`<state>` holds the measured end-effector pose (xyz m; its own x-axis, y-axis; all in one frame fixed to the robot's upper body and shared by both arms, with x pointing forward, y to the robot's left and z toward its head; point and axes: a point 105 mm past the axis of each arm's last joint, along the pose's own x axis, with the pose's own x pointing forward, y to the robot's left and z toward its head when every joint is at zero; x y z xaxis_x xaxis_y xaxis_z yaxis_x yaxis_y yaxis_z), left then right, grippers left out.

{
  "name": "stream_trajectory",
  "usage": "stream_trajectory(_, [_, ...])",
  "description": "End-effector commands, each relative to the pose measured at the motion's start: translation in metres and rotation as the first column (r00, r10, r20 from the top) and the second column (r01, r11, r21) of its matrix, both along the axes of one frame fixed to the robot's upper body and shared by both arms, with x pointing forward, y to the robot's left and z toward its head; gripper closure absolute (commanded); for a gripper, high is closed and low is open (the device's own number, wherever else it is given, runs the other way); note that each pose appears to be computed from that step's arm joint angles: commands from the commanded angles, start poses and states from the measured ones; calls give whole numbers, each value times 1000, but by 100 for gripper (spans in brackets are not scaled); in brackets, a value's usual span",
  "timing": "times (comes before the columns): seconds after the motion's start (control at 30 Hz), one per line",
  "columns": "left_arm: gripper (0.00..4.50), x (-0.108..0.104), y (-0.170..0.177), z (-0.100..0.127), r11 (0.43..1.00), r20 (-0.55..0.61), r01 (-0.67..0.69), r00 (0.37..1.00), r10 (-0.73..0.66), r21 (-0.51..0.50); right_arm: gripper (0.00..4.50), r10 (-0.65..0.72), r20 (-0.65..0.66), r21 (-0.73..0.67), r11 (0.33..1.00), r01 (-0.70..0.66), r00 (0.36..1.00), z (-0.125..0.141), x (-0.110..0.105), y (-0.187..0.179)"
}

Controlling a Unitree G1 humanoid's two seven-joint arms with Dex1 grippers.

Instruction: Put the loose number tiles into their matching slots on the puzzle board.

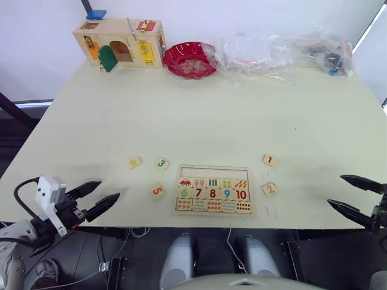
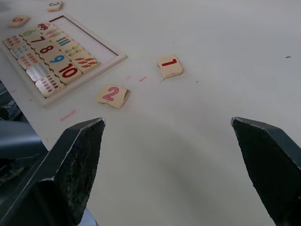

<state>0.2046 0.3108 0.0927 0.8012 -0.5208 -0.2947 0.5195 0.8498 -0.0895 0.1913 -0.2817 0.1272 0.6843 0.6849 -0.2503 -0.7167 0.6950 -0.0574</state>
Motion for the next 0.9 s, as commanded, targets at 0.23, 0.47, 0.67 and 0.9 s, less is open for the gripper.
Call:
stream_trajectory(0.23, [1,8,-12,32,996,156,90,984,-91,8,0,-11,138,-100,995,25,990,25,29,16])
stream_trajectory(0.47, [1,6,-28,46,944,210,331,922,-325,9,0,43,85,-186,982,-26,995,36,59,57])
stream_trajectory(0.67, [1,0,-24,55,892,231,451,872,-431,-39,0,122,-57,-164,978,-129,991,27,81,93])
stream_trajectory(0.9, [1,-13,-11,52,885,218,462,871,-440,-59,0,114,-107,-216,967,-135,988,11,102,101])
